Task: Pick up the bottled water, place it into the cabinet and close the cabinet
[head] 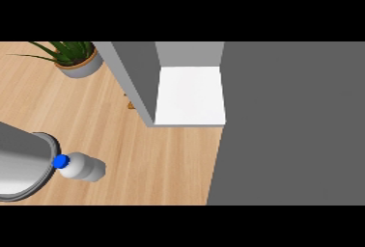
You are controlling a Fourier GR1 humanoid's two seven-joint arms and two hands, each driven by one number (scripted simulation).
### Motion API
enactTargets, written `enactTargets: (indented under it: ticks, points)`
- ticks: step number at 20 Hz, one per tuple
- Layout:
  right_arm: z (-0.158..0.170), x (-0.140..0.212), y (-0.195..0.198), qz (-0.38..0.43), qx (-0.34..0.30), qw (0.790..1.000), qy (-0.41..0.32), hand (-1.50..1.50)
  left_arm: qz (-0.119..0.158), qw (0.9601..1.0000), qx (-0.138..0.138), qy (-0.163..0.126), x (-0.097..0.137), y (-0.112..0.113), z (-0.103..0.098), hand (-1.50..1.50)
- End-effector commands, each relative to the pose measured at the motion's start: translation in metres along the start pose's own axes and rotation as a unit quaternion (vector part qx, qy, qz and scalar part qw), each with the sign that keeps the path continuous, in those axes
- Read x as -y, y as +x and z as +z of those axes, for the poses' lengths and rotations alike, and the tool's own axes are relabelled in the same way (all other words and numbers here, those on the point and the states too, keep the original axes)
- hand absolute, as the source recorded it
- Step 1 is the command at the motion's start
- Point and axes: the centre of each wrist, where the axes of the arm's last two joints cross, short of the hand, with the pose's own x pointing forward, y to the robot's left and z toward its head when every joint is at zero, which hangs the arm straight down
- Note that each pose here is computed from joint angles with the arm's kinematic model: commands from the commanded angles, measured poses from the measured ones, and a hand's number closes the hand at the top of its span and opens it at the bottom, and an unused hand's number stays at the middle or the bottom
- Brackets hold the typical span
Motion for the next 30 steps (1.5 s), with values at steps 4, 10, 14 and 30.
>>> enactTargets:
  ticks: [4, 10, 14, 30]
  points:
    - [0.001, -0.006, 0.018, 0.034, 0.018, 0.999, 0.002, -1.5, 0.009, 0.9986, -0.033, 0.041, -0.016, -0.029, -0.003, -1.5]
    - [0.0, -0.005, 0.008, 0.029, 0.016, 0.999, 0.008, -1.5, 0.007, 0.996, -0.059, 0.067, -0.004, -0.058, -0.006, -1.5]
    - [0.003, -0.005, 0.013, 0.02, 0.019, 1.0, 0.011, -1.5, 0.006, 0.9936, -0.088, 0.07, -0.004, -0.065, -0.001, -1.5]
    - [-0.001, -0.003, 0.013, 0.023, 0.019, 0.999, 0.015, -1.5, 0.021, 0.9877, -0.134, 0.079, 0.006, -0.116, -0.002, -1.5]
